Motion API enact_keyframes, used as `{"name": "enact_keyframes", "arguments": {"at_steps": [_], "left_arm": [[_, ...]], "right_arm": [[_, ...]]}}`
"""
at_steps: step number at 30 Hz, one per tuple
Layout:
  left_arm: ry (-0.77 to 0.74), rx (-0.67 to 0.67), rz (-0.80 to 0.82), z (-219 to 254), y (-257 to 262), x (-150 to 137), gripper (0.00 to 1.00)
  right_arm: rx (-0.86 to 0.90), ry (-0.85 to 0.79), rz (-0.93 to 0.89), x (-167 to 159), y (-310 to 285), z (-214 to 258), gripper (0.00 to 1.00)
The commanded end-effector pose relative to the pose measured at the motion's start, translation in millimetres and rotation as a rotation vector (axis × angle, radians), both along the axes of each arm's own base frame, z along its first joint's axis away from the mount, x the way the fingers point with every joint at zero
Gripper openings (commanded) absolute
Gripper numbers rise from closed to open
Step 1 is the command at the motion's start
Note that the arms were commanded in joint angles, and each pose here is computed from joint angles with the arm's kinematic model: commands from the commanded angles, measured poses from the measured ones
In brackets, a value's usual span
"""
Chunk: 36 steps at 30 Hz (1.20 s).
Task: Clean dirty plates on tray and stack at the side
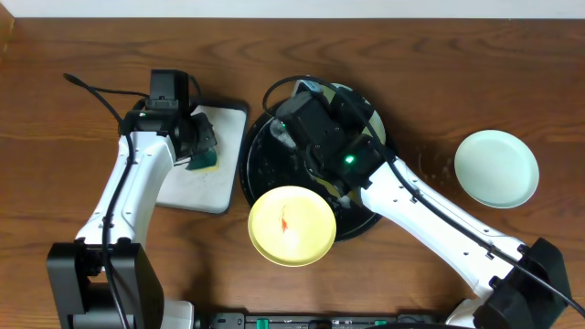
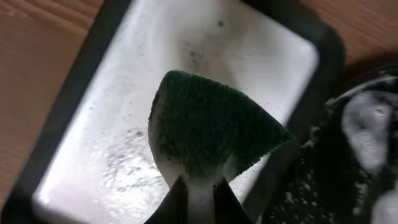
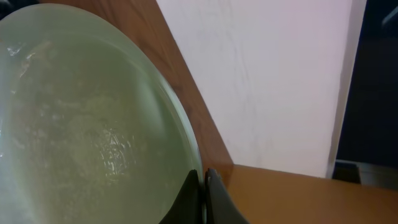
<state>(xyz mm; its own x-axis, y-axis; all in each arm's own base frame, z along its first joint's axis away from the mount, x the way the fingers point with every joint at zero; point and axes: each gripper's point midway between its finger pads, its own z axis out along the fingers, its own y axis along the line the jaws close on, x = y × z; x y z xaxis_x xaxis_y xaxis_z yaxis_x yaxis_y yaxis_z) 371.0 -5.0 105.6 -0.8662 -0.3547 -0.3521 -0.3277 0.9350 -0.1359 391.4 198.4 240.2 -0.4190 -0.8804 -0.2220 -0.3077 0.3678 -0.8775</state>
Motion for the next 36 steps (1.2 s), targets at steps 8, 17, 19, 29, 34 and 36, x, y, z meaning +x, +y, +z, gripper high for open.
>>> {"name": "enact_keyframes", "arguments": {"at_steps": [8,17,19,29,34,36], "left_arm": [[-0.142,-0.337,-0.249,27,-90,21,0.08],[-0.185,-0.379,-0.364,18,-157,28,0.08],[-0.187,-0.395,-0.369,12,-169,31,0.08],[-0.127,-0.421,-0.421,-12,-209,19,0.08],[-0.119,-0.422,-0.425,-12,-210,16,0.08],[-0.115,-0.427,-0.434,-12,-214,14,0.08]], "right_arm": [[0.424,-0.001,-0.233,-15,-7,-23,0.01],[0.457,0.114,-0.330,-24,-24,-54,0.01],[0.466,0.148,-0.329,-28,-22,-59,0.01],[0.568,0.236,-0.551,-50,-49,-85,0.01],[0.601,0.279,-0.635,-46,-60,-104,0.01],[0.599,0.305,-0.654,-45,-62,-113,0.01]]}}
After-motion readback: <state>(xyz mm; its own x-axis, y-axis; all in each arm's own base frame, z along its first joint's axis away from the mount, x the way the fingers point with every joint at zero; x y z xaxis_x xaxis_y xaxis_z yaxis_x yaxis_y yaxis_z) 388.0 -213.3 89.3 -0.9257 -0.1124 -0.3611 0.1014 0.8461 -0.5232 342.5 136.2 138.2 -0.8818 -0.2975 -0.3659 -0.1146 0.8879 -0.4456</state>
